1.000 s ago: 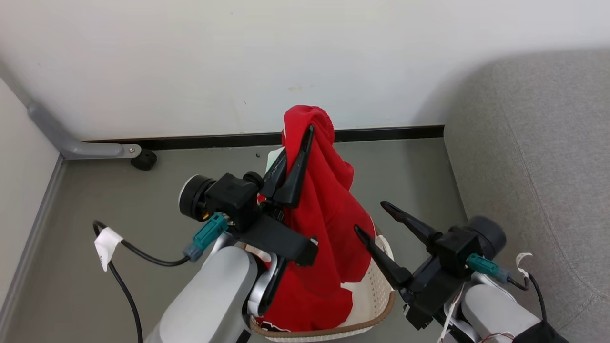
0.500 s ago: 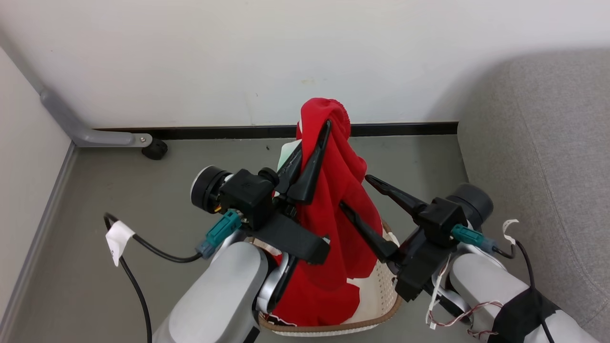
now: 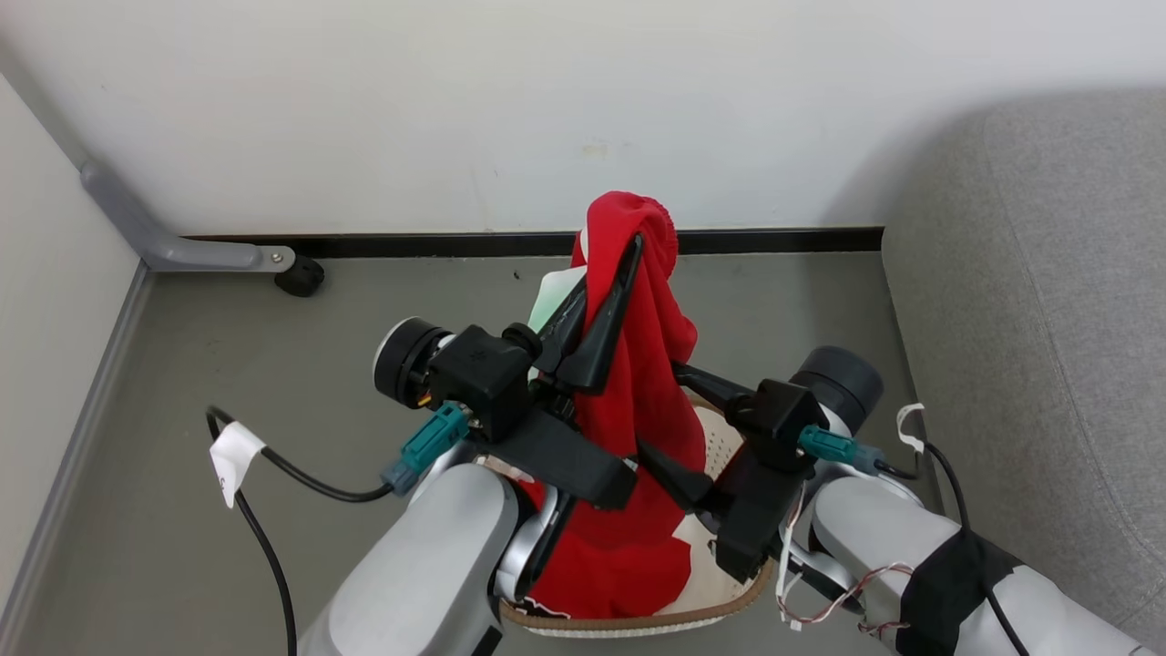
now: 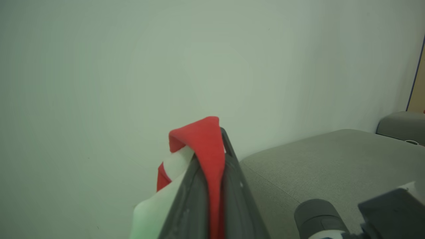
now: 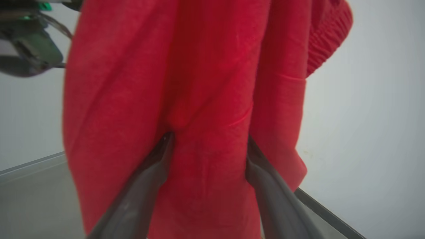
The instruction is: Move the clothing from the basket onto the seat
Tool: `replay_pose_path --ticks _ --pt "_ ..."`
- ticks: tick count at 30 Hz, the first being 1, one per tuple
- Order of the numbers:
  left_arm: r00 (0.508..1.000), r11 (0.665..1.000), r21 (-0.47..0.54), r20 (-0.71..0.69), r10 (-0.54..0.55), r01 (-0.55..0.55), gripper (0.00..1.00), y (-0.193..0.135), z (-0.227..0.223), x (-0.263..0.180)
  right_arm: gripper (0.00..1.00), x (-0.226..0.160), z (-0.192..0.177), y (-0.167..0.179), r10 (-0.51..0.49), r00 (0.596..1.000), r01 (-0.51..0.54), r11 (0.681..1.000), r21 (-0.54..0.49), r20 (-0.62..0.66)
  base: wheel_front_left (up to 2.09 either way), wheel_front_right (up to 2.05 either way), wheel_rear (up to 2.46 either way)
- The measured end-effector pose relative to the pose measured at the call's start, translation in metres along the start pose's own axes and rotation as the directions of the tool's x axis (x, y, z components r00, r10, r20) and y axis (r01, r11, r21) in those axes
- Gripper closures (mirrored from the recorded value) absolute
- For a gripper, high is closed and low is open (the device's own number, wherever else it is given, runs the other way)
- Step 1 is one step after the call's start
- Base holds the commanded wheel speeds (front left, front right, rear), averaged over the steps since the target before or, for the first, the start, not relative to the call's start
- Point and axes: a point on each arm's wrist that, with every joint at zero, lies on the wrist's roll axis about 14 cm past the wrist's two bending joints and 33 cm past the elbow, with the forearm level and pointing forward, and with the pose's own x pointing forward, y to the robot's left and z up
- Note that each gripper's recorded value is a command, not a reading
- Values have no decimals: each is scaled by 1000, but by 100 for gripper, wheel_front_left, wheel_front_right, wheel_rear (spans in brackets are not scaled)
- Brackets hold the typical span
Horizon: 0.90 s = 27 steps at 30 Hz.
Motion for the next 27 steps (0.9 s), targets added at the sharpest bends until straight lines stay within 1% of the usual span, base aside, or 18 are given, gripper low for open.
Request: replay_pose_path --ticks 1,2,8,11,12,13,14,22,27 --pt "1000 1000 -1 -1 0 0 100 0 0 0 55 1 -1 -1 1 1000 -1 1000 -2 -4 0 0 0" --pt "1000 1000 -2 -1 0 0 100 0 -1 0 100 1 -1 -2 0 1000 0 1000 -3 -7 0 0 0" --pt "1000 1000 -4 -17 9 -9 100 2 -7 0 100 5 6 -15 -44 999 44 998 50 15 0 0 0" --pt "1000 1000 -6 -24 16 -16 100 5 -9 0 100 4 10 -22 -63 998 61 996 60 24 0 0 0" --pt "1000 1000 -6 -25 18 -18 87 5 -10 0 100 4 10 -23 -67 997 65 996 64 25 0 0 0" --pt "999 1000 -5 -26 19 -19 41 5 -10 0 100 3 10 -24 -70 997 68 995 67 27 0 0 0" --pt "999 1000 -4 -27 20 -20 0 6 -10 0 100 2 11 -25 -72 997 70 995 67 29 0 0 0" --pt "998 999 -9 -62 30 -30 0 6 -24 -4 100 -4 19 -37 -112 992 107 990 86 52 0 0 0" --pt "995 999 -18 -94 31 -33 0 4 -37 -7 100 -11 23 -51 -163 985 155 982 110 65 0 0 0"
